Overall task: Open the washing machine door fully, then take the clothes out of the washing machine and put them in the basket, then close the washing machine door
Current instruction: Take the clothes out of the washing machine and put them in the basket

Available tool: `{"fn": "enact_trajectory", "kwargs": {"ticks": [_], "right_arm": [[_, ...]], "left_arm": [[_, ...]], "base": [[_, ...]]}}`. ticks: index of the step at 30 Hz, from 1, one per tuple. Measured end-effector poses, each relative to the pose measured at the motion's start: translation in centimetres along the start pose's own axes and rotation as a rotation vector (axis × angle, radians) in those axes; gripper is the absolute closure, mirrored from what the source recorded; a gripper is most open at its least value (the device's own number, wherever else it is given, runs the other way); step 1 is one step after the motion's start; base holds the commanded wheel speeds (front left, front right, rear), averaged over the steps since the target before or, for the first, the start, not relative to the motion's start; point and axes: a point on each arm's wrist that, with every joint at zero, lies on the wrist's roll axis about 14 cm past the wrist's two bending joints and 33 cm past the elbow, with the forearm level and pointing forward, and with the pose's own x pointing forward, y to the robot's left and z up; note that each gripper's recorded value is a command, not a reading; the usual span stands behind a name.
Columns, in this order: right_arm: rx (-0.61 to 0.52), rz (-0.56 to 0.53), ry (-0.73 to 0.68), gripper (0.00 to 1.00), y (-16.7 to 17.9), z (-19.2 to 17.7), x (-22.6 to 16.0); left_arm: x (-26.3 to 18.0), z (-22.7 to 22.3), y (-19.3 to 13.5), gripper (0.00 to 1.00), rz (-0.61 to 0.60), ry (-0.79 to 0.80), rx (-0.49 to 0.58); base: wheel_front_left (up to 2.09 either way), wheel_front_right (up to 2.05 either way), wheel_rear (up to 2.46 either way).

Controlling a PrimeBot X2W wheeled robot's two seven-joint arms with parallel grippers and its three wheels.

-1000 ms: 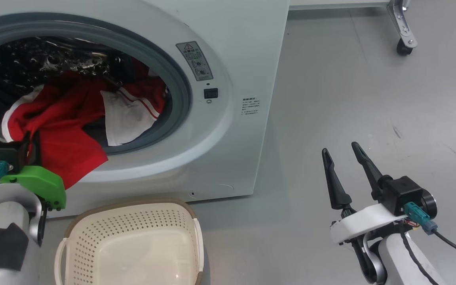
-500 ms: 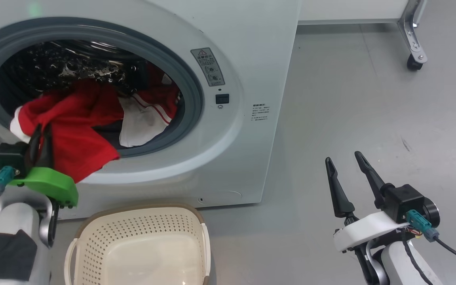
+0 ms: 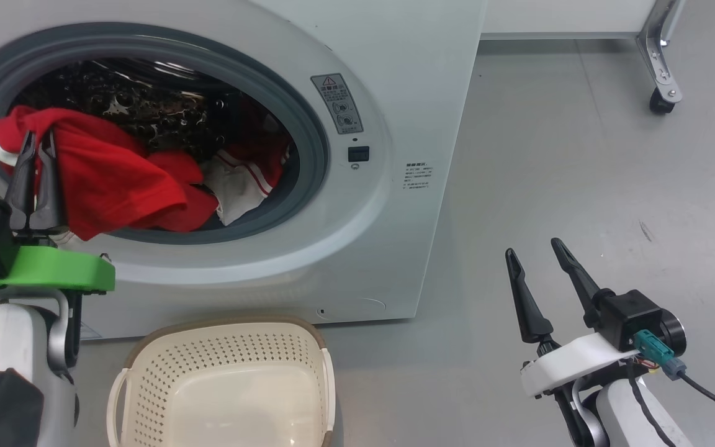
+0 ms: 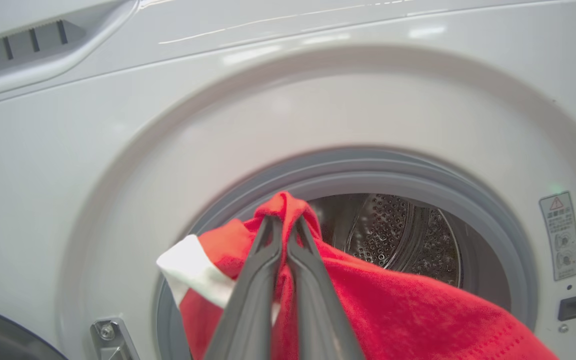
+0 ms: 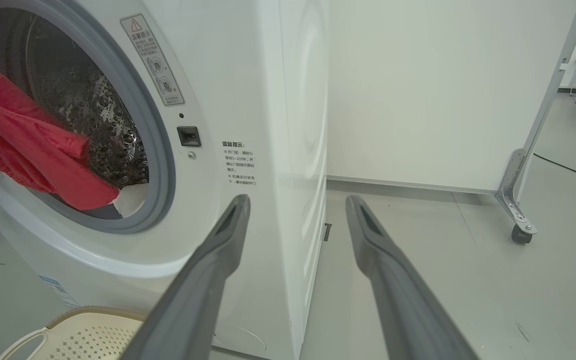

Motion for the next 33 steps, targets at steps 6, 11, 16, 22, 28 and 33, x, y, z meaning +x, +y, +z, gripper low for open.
{"fn": "enact_trajectory", "kwargs": {"ticks": [6,11,16,22,28,33], "right_arm": [[-0.012,0.014,-0.002,0.00,0.2,0.1,0.0],[-0.014,0.016,-0.001,0.00,0.3,0.1,-0.1],[-0.005,0.015,0.011,0.00,0.4,-0.4,-0.5],[-0.004,0.008,0.028,0.00,0.3,-1.0,-0.6],[0.008,0.006,0.059,0.00,0.2,-2.1,-0.5],[0.014,-0.007,0.078,0.00,-0.2,-2.8,-0.2]], "left_arm": [[0.0,3.0,-0.3,1.00,-0.006,-0.098,0.012],[-1.4,1.7,-0.6,1.00,-0.009,-0.058,0.004],[-3.1,-1.0,-1.2,1.00,-0.023,0.027,-0.010],[-5.4,-5.4,-2.0,1.00,-0.049,0.164,-0.017],[-6.5,-8.9,-2.5,1.00,-0.071,0.266,-0.020],[-7.1,-11.5,-3.0,1.00,-0.097,0.341,-0.020]], "base": [[0.00,0.00,0.00],[0.00,0.00,0.00],[0.00,0.00,0.00],[0.00,0.00,0.00],[0.00,0.00,0.00],[0.00,0.00,0.00]]}}
